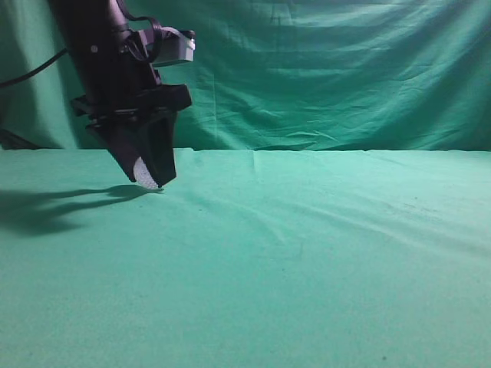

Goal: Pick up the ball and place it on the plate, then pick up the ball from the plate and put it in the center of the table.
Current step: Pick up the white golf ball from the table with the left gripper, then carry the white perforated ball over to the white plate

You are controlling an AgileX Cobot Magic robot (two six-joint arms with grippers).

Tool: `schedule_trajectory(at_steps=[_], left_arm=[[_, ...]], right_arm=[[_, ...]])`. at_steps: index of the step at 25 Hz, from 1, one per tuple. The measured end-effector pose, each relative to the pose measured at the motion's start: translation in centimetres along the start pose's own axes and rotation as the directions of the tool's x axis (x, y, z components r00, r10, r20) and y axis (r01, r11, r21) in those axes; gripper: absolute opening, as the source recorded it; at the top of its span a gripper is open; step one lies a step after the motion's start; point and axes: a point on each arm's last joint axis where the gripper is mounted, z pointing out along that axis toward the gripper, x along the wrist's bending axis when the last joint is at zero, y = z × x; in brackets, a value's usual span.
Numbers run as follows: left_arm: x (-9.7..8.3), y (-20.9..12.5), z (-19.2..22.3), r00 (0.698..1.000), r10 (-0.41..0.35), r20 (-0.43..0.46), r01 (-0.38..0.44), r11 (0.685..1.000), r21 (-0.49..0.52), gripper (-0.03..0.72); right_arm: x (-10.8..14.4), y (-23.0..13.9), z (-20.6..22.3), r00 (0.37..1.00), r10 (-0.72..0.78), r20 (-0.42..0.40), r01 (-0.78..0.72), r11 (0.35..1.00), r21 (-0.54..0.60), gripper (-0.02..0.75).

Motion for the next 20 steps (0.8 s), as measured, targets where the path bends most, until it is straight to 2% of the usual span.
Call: schedule_trajectory(at_steps=[1,2,3,4,7,8,12,14,15,17,18,20], left_arm=[[0.0,0.0,0.0,1.000,-0.001,0.001,0.001,1.000,0.000,0.277],[0.0,0.0,0.0,1.000,-0.003,0.002,0.003,1.000,-0.001,0.290],[0.0,0.0,-0.1,1.000,-0.003,0.002,0.003,1.000,-0.003,0.290],[0.0,0.1,-0.3,1.000,-0.004,0.001,0.004,1.000,-0.007,0.290],[-0.1,0.3,-1.1,1.000,-0.019,-0.002,0.019,1.000,-0.024,0.290],[-0.1,0.5,-1.9,1.000,-0.026,-0.007,0.026,0.999,-0.038,0.290],[0.4,0.6,-6.7,0.998,-0.055,-0.012,0.054,0.996,-0.067,0.290],[1.9,0.0,-9.2,0.995,-0.100,-0.025,0.098,0.993,-0.072,0.290],[2.6,-0.4,-10.5,0.992,-0.124,-0.033,0.121,0.990,-0.076,0.290],[4.9,-1.7,-12.8,0.979,-0.197,-0.059,0.193,0.979,-0.069,0.290],[6.1,-2.4,-13.7,0.970,-0.232,-0.074,0.227,0.971,-0.069,0.290],[9.1,-4.3,-15.1,0.935,-0.336,-0.113,0.329,0.941,-0.076,0.290]], right_arm=[[0.0,0.0,0.0,1.000,0.000,0.000,0.000,1.000,0.000,0.000],[0.0,0.0,0.0,1.000,0.000,0.000,0.000,1.000,0.000,0.050],[0.0,0.0,0.0,1.000,0.000,0.000,0.000,1.000,0.000,0.050],[0.0,0.0,0.0,1.000,0.000,0.000,0.000,1.000,0.000,0.000],[0.0,0.0,0.0,1.000,0.000,0.000,0.000,1.000,0.000,0.000],[0.0,0.0,0.0,1.000,0.000,0.000,0.000,1.000,0.000,0.050],[0.0,0.0,0.0,1.000,0.000,0.000,0.000,1.000,0.000,0.050],[0.0,0.0,0.0,1.000,0.000,0.000,0.000,1.000,0.000,0.050],[0.0,0.0,0.0,1.000,0.000,0.000,0.000,1.000,0.000,0.000],[0.0,0.0,0.0,1.000,0.000,0.000,0.000,1.000,0.000,0.000],[0.0,0.0,0.0,1.000,0.000,0.000,0.000,1.000,0.000,0.050],[0.0,0.0,0.0,1.000,0.000,0.000,0.000,1.000,0.000,0.050]])
